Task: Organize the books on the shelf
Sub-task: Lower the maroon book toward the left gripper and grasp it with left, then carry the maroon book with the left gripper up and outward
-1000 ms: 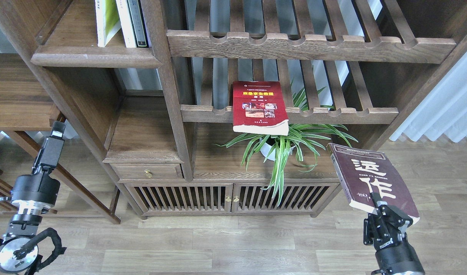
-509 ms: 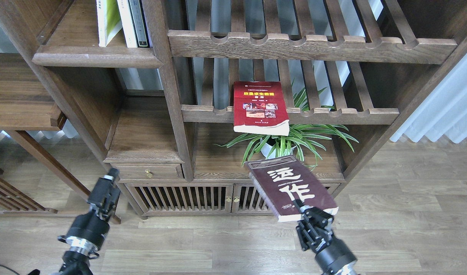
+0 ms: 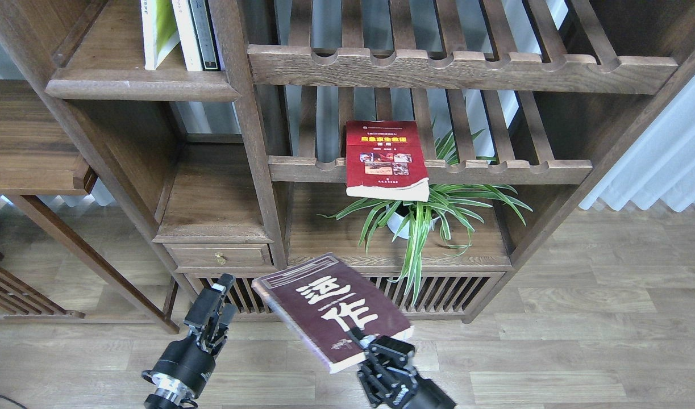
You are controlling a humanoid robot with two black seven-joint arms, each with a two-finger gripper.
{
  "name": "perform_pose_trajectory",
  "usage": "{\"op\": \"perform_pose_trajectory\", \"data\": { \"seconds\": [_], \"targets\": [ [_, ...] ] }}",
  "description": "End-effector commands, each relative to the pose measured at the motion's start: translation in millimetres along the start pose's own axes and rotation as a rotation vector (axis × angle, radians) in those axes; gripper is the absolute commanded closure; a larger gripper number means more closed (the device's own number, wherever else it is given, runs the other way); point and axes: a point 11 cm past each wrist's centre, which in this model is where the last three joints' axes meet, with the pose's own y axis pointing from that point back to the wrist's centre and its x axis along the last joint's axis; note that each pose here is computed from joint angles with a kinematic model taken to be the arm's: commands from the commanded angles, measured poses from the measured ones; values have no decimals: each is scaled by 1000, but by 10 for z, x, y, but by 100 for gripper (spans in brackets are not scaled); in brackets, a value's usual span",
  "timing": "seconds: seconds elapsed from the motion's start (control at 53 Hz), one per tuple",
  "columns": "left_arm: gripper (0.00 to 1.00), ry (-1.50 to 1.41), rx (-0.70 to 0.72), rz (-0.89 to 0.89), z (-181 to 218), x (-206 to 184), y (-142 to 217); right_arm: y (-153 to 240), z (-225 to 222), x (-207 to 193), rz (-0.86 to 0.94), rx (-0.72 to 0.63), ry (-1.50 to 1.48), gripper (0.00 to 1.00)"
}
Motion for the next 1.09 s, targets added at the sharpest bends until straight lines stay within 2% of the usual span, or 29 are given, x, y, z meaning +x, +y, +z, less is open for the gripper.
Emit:
{"op": "perform_pose_trajectory", "data": {
  "seconds": [0.0, 0.245, 0.377, 0.434, 0.509, 0.604, 0.641, 0.66, 1.075],
  "targets": [
    [4, 6, 14, 0, -49, 3, 3, -26, 35, -4, -3, -12, -1, 90],
    [10, 64, 19, -30, -269, -81, -133, 32, 180, 100, 25, -57, -18, 90],
    [20, 88, 28, -33, -385, -90, -169, 49, 193, 120, 32, -60, -19, 89],
    [31, 93, 37, -25, -432, -67, -166, 66, 209, 137, 36, -63, -22, 90],
    [57, 90, 49, 6, -475, 34, -138, 71, 212, 138, 37, -68, -22, 89],
    [77, 85, 58, 25, -506, 98, -115, 73, 211, 135, 37, -70, -20, 89],
    [92, 82, 60, 31, -505, 117, -105, 71, 214, 139, 38, -70, -19, 89],
    [94, 83, 60, 33, -506, 125, -99, 75, 216, 143, 39, -70, -19, 89],
    [94, 73, 98, 47, -511, 171, -40, 113, 218, 163, 47, -71, -9, 86]
  ]
}}
